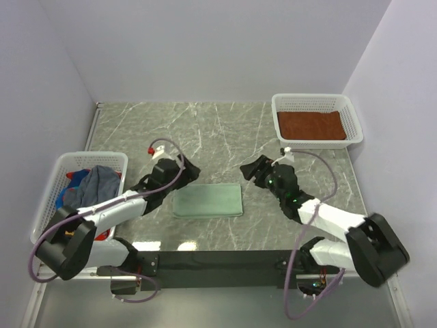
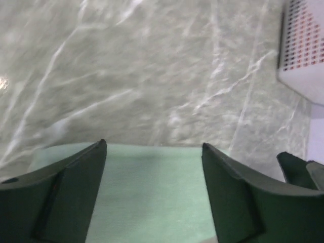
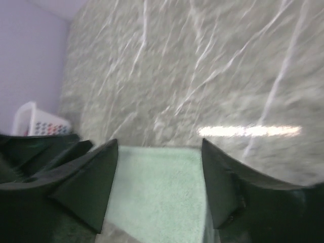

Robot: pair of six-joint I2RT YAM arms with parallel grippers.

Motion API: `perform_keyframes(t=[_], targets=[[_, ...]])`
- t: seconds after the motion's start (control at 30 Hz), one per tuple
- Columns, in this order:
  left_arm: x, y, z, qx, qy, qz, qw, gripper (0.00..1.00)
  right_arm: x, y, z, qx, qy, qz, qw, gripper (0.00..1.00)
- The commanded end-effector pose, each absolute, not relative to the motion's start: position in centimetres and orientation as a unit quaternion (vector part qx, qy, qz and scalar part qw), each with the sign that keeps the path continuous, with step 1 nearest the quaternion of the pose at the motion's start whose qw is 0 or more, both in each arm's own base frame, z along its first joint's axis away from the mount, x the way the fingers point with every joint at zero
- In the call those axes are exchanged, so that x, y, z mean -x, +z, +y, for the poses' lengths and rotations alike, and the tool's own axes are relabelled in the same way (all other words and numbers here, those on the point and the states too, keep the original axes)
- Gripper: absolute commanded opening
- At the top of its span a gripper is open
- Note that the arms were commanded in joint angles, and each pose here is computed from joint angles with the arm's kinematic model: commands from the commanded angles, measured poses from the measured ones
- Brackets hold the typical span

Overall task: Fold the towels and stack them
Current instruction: Neatly place the folded towel into the bin

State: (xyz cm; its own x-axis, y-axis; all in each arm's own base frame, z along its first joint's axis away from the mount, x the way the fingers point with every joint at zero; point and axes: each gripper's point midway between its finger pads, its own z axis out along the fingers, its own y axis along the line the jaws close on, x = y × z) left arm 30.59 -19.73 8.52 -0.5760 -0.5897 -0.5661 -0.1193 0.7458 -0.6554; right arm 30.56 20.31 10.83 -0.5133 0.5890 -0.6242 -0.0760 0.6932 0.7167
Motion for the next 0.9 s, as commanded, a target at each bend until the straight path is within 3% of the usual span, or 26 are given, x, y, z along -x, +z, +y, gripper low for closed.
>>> perform_keyframes(t=[0.0, 0.07, 0.17, 0.37, 0.53, 0.87], targets=[[-30.6, 12.2, -20.1, 0.144, -0.218, 0.857, 0.445, 0.87, -30.1, 9.9, 15.4, -0.161, 0.214, 0.843, 0.467, 0.78], [-29.2, 12.0, -21.3, 0.102, -0.191, 0.875, 0.433, 0.93, -29.4, 9.9, 13.5, -0.157, 0.173, 0.86, 0.454, 0.84], [-27.5, 12.7, -24.8, 0.041, -0.193, 0.885, 0.422, 0.95, -28.3, 10.4, 10.9, -0.163, 0.127, 0.873, 0.442, 0.87], [-22.6, 10.5, -30.3, -0.1, -0.102, 0.901, 0.411, 0.84, -26.3, 9.2, 6.6, -0.196, 0.074, 0.888, 0.409, 0.88], [-20.6, 9.7, -34.8, -0.193, -0.056, 0.886, 0.417, 0.65, -25.6, 8.0, 5.5, -0.213, 0.08, 0.889, 0.397, 0.88], [-19.0, 5.6, -40.0, -0.299, -0.015, 0.867, 0.399, 0.6, -25.4, 7.6, 5.7, -0.21, 0.101, 0.887, 0.398, 0.88]])
